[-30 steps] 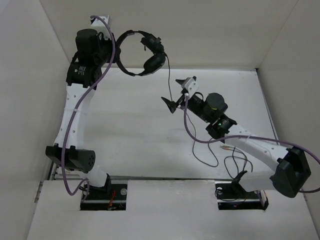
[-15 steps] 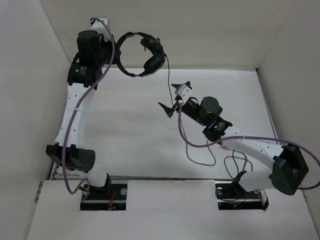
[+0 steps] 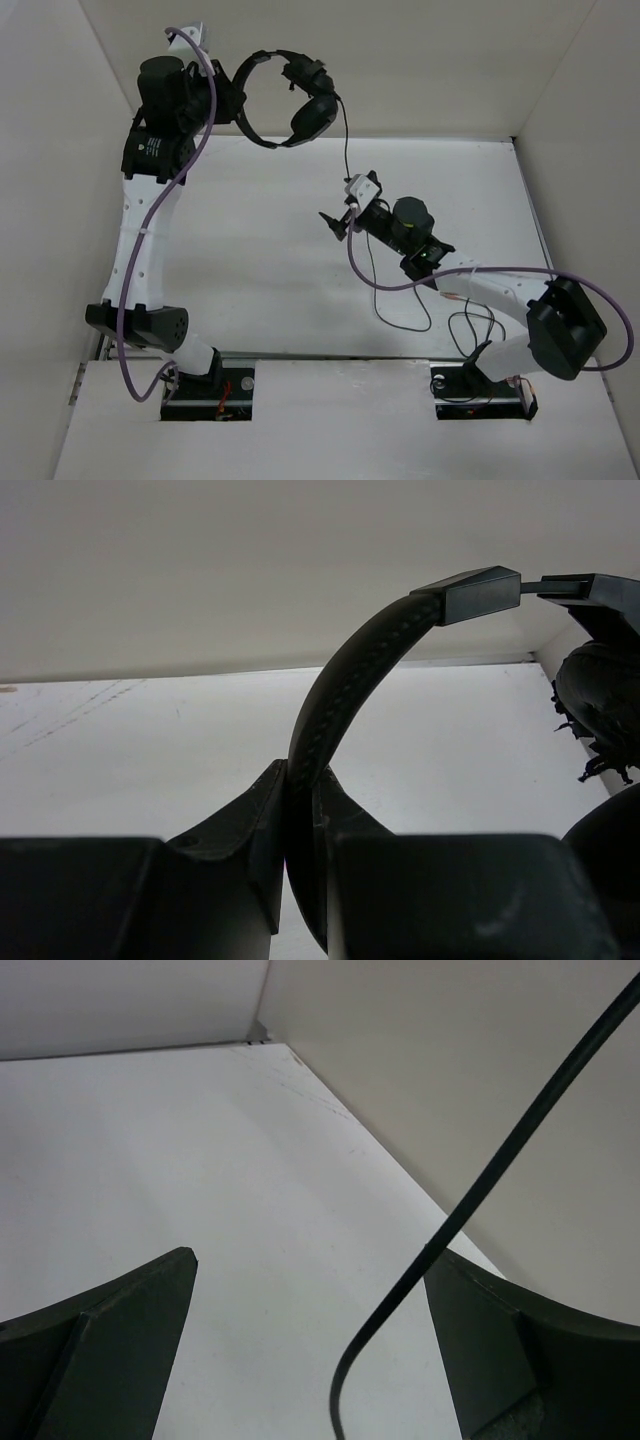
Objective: Wrap the headphones
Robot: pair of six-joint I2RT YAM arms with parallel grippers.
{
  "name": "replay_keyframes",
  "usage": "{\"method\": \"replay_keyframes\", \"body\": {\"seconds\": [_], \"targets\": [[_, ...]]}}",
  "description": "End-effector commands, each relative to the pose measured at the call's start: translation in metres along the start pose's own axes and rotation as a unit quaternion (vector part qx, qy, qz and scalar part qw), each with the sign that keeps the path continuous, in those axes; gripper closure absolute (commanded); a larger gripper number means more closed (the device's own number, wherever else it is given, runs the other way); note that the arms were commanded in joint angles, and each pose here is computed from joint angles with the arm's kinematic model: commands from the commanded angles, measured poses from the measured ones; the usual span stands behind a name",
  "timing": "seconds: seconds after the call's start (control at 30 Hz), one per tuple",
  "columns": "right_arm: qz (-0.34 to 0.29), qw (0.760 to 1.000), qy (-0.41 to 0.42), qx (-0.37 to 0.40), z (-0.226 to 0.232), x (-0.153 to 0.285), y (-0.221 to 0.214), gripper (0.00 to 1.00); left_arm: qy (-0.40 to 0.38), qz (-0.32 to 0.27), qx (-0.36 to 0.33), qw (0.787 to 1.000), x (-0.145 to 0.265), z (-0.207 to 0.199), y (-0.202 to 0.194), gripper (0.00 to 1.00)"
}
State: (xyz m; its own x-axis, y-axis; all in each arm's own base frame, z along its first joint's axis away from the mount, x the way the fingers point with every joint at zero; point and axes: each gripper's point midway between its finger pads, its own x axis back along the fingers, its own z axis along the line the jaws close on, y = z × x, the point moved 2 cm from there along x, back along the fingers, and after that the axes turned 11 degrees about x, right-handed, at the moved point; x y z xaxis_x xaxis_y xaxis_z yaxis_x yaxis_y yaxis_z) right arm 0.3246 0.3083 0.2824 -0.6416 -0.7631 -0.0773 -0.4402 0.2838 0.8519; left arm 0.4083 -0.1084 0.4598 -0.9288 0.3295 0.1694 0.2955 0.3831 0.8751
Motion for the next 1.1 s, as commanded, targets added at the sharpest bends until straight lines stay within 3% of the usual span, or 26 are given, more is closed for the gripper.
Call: {"method": "replay_keyframes", "body": {"seconds": [0.0,0.2,0.33,0.43,0.6,0.7,0.8,0.9,0.97,1.07], "targets": [[-0.014,1.000,-0.026,-0.009,-0.014,-0.001,-0.001,0.00,-0.070,-0.072,0.025,0.995,0.037,-0.041,0.049,1.00],[-0.001,1.000,-0.018,-0.021,-0.011,0.007,-0.011,0.01,-0.076,-0.099,0.055,0.991,0.046,-0.039,0.074,1.00],[0.005,0.999,0.021,-0.025,0.007,0.012,-0.018,0.15,-0.082,-0.115,0.080,0.987,0.051,-0.036,0.091,1.00],[0.001,0.998,0.059,-0.027,0.021,0.014,-0.020,0.37,-0.085,-0.126,0.086,0.985,0.056,-0.035,0.100,1.00],[0.014,0.996,0.089,-0.026,0.028,0.017,-0.022,0.85,-0.071,-0.136,0.094,0.984,0.057,-0.023,0.106,1.00],[0.025,0.994,0.107,-0.009,0.024,0.019,-0.019,0.95,-0.037,-0.140,0.094,0.985,0.049,-0.007,0.101,1.00],[0.043,0.991,0.119,0.045,0.010,0.022,-0.005,1.00,0.019,-0.135,0.084,0.987,0.031,0.016,0.083,1.00],[0.087,0.975,0.121,0.163,-0.017,0.026,0.005,1.00,0.081,-0.130,0.056,0.987,0.010,0.038,0.061,1.00],[0.123,0.947,0.137,0.263,-0.030,0.030,0.008,1.00,0.118,-0.119,0.029,0.985,-0.005,0.048,0.042,1.00],[0.177,0.876,0.145,0.424,-0.061,0.038,0.008,1.00,0.149,-0.100,-0.011,0.984,-0.023,0.054,0.018,1.00]]}}
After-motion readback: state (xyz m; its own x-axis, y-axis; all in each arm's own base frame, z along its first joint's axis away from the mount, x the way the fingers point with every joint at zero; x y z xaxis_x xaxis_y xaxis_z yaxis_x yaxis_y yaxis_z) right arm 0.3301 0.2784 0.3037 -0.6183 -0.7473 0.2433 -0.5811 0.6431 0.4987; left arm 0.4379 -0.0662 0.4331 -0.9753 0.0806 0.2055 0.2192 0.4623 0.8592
